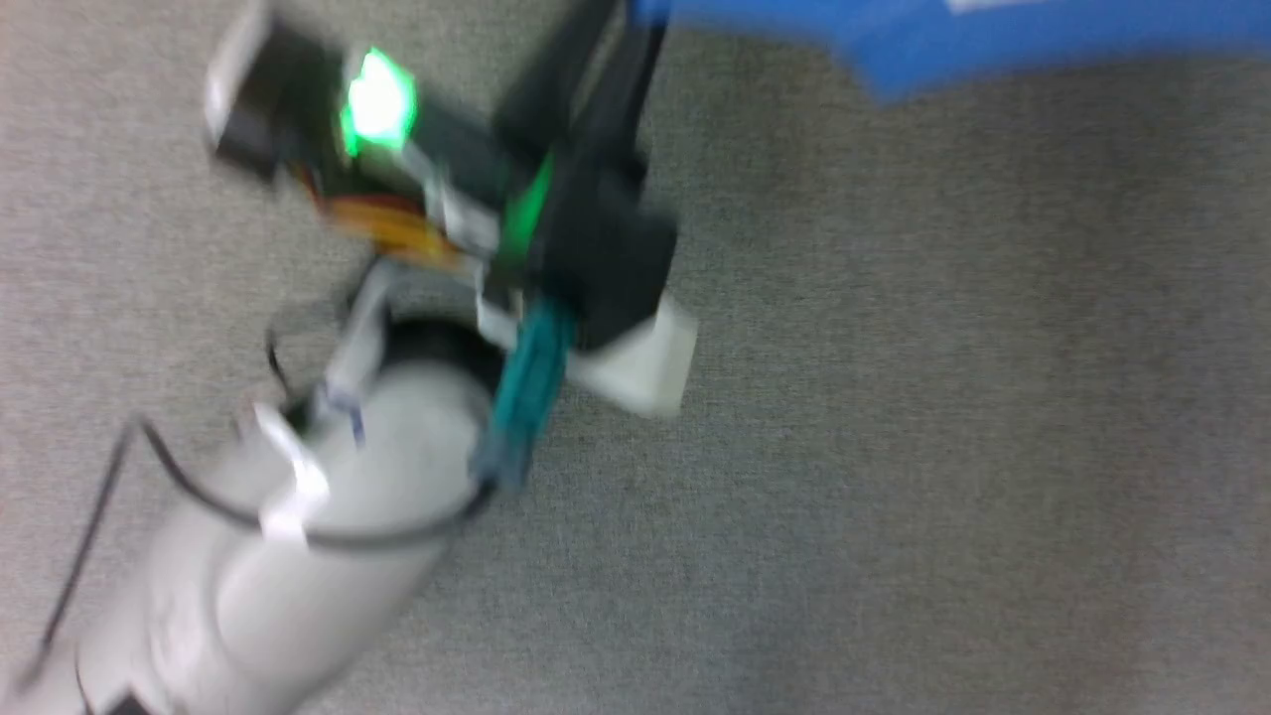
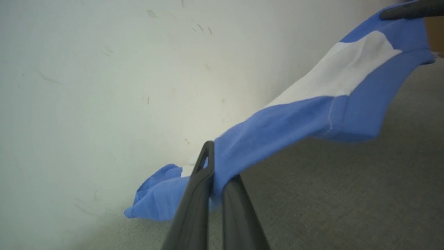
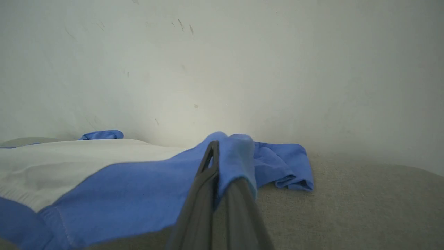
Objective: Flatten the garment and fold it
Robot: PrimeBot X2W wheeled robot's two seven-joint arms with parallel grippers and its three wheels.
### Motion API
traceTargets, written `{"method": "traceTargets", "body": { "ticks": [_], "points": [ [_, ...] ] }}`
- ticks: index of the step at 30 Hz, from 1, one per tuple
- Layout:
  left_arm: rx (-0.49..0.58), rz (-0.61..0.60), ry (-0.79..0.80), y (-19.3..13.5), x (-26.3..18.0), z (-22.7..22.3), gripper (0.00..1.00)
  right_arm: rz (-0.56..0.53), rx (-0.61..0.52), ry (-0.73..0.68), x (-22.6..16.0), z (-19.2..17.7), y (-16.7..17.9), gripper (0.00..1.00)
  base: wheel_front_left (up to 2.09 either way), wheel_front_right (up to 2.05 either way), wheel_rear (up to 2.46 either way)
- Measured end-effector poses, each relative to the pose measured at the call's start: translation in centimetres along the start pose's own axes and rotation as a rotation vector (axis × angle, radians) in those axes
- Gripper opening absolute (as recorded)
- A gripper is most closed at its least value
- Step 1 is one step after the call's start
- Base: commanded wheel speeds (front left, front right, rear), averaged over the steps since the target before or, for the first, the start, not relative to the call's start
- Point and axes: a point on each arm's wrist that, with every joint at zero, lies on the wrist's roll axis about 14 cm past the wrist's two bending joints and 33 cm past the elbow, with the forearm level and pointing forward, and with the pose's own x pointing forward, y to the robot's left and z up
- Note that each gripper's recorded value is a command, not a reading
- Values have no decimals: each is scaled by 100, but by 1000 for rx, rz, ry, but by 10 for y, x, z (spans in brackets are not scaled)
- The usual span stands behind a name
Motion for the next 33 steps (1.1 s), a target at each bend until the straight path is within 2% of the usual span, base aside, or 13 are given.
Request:
{"method": "traceTargets", "body": {
  "ticks": [11, 25, 33],
  "points": [
    [-168, 53, 195, -40, -88, -12, 0, -118, 123, 61, -93, -14, 13, 0, 0, 0, 0],
    [-326, -2, 470, -81, -176, -32, 0, -220, 194, 218, -180, -36, 33, 0, 0, 0, 0],
    [-405, -21, 565, -100, -212, -35, 0, -278, 224, 308, -224, -52, 39, 0, 0, 0, 0]
  ]
}}
